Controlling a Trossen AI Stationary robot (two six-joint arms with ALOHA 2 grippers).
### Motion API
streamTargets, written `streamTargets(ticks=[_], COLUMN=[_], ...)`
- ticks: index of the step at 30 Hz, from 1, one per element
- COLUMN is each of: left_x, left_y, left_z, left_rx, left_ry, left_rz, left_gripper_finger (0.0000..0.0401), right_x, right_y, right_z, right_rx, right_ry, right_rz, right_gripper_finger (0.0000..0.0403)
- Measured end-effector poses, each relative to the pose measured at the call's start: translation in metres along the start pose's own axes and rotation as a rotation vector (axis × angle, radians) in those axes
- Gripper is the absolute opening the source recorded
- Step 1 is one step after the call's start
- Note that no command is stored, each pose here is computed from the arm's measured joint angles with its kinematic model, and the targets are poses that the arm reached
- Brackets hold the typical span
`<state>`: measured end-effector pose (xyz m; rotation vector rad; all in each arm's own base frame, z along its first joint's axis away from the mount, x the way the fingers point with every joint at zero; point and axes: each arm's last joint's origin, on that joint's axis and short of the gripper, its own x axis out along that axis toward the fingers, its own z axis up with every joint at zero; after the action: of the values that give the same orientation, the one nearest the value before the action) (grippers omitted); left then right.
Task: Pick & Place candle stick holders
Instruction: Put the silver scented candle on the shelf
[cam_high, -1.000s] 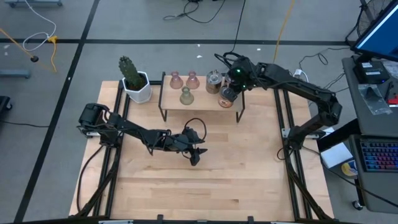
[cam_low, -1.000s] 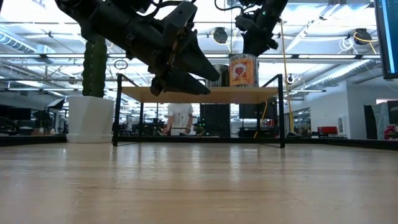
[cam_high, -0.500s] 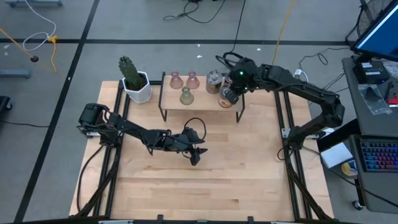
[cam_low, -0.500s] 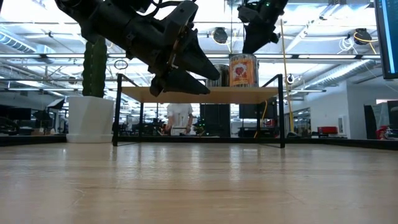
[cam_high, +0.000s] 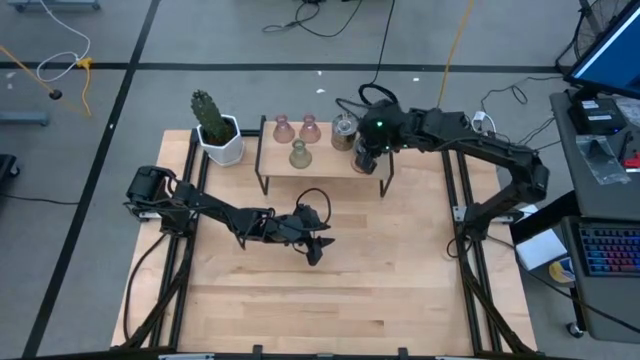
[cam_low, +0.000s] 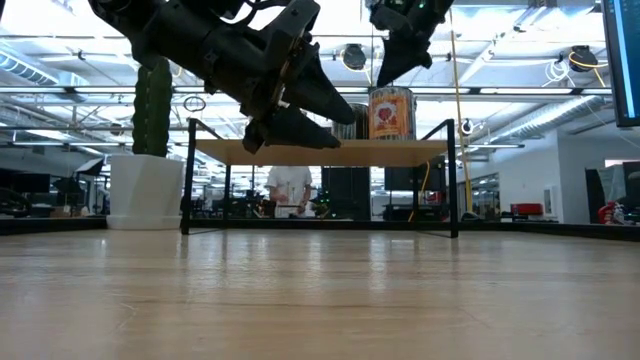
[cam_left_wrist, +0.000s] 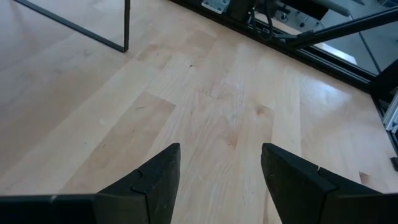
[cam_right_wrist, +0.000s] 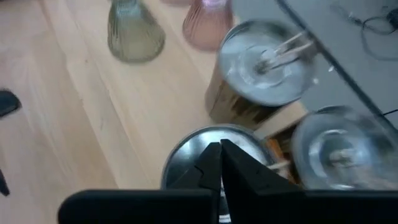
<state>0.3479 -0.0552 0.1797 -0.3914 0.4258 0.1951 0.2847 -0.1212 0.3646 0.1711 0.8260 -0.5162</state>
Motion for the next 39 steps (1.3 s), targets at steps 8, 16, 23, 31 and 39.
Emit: streamTargets(ticks=[8,16,23,31,39], left_x=[0.000,0.000,0.000,0.000,0.000], left_y=[0.000,0.000,0.000,0.000,0.000], left_z=[0.000,0.000,0.000,0.000,0.000], left_rx=[-0.004,-0.004,-0.004,-0.005,-0.005], left_ry=[-0.004,-0.004,-0.004,-0.004,-0.004], left_rz=[-0.002,-0.001,-0.001,0.000,0.000], left_gripper_finger=[0.0223,0.0223,0.0223,0.0223,0.0223], right_x=[0.019,0.025,0.025,0.017,-0.004], right_y=[0.003,0.003,0.003,0.002,-0.002], right_z=[-0.002,-0.007,-0.003,-0.002,-0.003], right_rx=[-0.021,-0.019,-0.017,-0.013,-0.007], right_ry=[0.062,0.074,0.012,-0.016,-0.052], right_rz=[-0.003,-0.010,-0.002,-0.003,-0.042], right_gripper_finger=[0.0001,0.0001,0.0001,0.0000,0.0000])
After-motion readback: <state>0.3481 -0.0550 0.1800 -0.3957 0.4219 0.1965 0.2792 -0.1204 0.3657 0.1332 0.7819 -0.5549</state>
